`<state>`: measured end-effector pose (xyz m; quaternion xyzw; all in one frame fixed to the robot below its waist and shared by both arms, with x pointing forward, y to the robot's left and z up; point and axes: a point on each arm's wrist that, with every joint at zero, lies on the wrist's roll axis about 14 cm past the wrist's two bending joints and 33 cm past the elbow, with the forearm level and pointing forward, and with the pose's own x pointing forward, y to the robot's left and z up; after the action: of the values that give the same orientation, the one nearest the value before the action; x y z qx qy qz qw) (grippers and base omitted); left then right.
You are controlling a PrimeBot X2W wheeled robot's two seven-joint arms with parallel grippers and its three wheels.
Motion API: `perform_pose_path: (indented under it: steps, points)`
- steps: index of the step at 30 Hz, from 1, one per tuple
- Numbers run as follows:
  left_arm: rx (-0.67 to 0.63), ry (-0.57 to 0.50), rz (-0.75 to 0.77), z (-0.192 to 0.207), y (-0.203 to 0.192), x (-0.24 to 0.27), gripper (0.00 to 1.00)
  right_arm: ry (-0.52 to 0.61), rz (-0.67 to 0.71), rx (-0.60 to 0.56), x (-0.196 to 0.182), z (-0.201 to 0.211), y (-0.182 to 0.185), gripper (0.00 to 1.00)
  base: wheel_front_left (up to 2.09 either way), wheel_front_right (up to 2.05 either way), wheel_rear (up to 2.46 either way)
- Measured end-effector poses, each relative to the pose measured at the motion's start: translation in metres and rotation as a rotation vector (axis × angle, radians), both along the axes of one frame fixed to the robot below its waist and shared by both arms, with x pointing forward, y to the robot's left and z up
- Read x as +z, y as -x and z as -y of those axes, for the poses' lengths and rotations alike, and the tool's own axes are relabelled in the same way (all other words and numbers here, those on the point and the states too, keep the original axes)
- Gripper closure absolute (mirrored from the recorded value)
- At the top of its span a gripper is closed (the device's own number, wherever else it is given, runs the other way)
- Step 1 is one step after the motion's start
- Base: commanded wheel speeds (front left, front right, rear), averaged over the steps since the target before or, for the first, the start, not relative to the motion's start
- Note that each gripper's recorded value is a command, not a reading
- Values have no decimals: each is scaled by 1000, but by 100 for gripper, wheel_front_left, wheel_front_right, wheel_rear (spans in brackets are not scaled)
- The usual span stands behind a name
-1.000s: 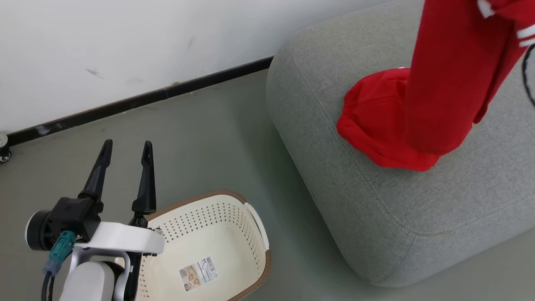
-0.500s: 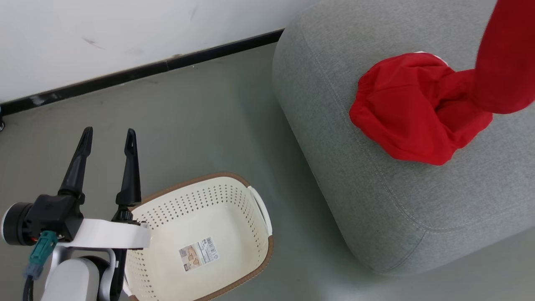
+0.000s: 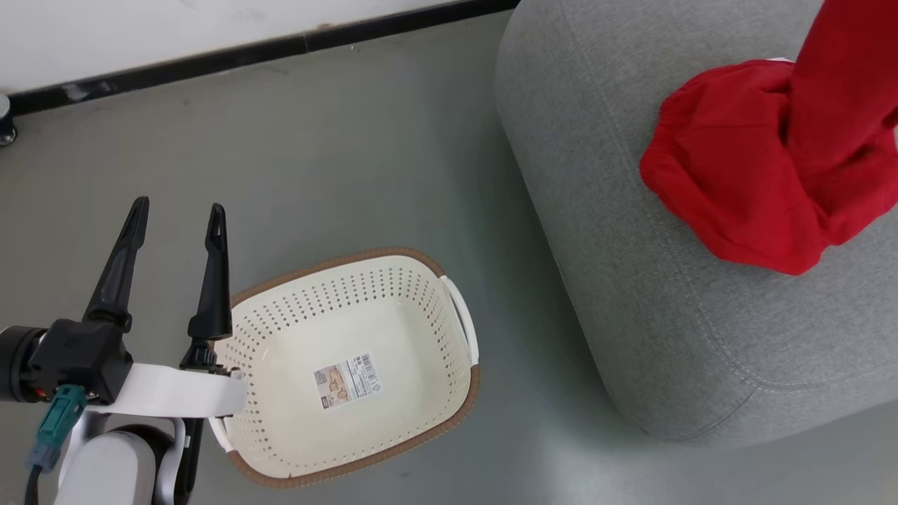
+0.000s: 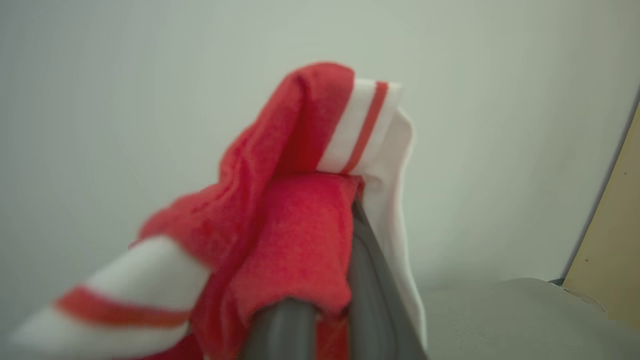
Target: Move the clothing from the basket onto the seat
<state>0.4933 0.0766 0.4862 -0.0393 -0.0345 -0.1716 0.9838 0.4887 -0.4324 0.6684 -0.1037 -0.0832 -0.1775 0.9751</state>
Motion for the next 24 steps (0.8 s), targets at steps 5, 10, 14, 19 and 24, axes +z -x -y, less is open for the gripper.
perform_pose_path:
  steps: [5, 10, 14, 19, 24]
  points:
    - [-5, -4, -36, 0, -1, -12, 0, -77, -102, 20, -58, -14, -19, 100, 0, 0, 0]
    - [-7, -9, -46, 0, -4, -18, 0, -135, -223, -3, -120, -15, -14, 100, 0, 0, 0]
    - [-8, -8, -50, 1, -9, -21, 0, -182, -299, -20, -163, -18, -8, 100, 0, 0, 0]
    - [-6, -10, -56, 0, -14, -28, 0, -204, -365, -43, -199, -17, 3, 100, 0, 0, 0]
    - [-7, -4, -58, 2, -20, -32, 0, -229, -438, -78, -233, -13, 22, 100, 0, 0, 0]
